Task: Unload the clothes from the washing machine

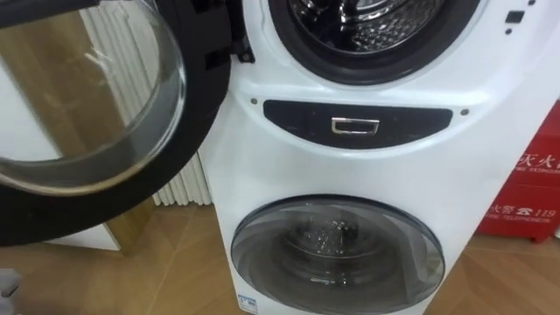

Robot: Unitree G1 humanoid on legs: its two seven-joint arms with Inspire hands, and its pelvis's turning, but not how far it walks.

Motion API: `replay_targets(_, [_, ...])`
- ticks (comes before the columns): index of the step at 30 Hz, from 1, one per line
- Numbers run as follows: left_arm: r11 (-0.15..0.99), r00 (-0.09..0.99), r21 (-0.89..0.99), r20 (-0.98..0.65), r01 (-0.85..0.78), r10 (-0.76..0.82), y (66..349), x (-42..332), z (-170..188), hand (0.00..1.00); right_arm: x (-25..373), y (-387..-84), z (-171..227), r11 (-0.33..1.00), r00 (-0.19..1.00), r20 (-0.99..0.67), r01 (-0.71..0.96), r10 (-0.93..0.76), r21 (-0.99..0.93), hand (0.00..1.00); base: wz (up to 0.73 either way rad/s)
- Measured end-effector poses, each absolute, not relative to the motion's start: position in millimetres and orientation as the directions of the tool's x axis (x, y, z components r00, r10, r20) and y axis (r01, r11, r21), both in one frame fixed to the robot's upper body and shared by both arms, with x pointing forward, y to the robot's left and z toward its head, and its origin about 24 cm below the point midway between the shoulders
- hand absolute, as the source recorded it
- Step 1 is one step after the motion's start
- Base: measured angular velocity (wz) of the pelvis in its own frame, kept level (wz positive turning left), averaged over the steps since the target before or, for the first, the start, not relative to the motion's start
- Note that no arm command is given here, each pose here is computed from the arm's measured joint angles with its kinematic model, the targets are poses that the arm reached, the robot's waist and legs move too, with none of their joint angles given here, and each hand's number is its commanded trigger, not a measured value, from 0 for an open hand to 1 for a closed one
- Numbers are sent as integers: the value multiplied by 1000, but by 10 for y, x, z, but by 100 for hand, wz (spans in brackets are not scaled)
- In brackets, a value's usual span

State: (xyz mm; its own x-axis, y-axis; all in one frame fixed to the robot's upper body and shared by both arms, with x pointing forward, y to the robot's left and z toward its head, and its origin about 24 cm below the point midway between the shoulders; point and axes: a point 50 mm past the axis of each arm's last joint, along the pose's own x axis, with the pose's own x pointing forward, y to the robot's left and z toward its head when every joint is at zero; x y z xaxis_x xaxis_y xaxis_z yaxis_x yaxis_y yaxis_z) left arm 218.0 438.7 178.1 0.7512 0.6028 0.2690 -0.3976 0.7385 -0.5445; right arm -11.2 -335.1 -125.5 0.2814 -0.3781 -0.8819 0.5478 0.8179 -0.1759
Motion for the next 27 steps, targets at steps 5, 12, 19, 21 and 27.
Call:
replay_targets(5, [772,756,-524,321,-360,570,4323,2242,1933,0,-131,-3328,-1273,821,261,-894,543,-364,-176,0,12])
replay_targets(12, [854,766,-381,407,-354,499,4167,2275,2145,0,-92,-3291,-1291,848,276,-902,505,-333,-159,0,11])
replay_targets(19, [924,776,-282,509,-260,374,3707,2326,2133,0,115,-3137,-1377,881,307,-911,459,-275,-111,0,24])
replay_targets(21, [961,824,-185,498,-204,271,3525,2356,2079,0,232,-3086,-1396,895,331,-909,437,-254,-91,0,10])
replay_targets(27, [989,883,-119,452,-83,128,2993,2384,1755,0,316,-3031,-1411,903,350,-905,423,-242,-78,0,3])
